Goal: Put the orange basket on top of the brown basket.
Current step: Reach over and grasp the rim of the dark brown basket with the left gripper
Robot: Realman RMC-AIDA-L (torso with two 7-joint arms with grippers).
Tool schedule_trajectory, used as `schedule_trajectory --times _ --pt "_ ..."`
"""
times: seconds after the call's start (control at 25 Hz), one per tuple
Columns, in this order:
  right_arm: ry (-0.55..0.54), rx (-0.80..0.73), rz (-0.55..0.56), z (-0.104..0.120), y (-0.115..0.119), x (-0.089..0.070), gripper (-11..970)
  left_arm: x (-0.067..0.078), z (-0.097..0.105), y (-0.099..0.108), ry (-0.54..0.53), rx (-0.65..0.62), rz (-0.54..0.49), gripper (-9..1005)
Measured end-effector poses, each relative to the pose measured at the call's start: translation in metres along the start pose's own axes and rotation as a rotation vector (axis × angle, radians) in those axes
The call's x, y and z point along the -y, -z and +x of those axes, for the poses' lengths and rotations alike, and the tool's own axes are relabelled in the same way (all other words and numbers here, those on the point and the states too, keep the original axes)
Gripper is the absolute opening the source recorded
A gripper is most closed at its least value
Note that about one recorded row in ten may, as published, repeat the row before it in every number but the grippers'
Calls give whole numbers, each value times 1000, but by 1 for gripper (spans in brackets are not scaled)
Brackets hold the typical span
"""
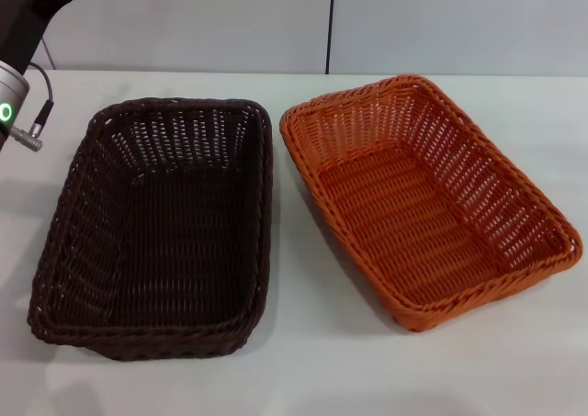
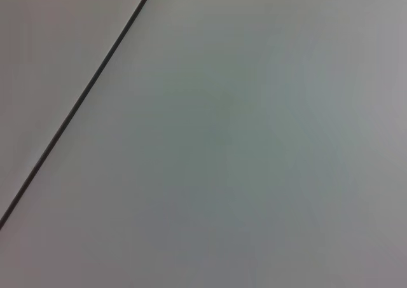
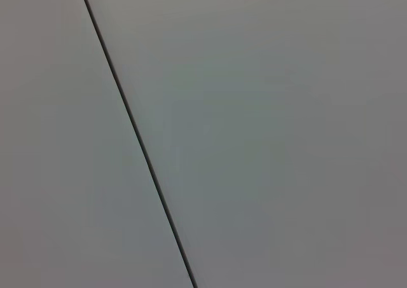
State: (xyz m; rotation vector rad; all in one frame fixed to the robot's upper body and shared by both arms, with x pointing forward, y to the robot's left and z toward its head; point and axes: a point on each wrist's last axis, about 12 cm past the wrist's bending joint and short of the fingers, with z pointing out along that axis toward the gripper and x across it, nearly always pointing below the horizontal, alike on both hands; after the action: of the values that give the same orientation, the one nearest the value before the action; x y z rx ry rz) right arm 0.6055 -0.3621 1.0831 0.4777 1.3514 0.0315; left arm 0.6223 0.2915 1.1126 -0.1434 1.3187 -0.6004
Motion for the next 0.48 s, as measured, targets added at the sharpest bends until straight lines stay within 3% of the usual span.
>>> schedule_trajectory --times 0.48 --pt "-21 0 -2 0 0 0 708 -2 -1 -1 8 -1 -9 837"
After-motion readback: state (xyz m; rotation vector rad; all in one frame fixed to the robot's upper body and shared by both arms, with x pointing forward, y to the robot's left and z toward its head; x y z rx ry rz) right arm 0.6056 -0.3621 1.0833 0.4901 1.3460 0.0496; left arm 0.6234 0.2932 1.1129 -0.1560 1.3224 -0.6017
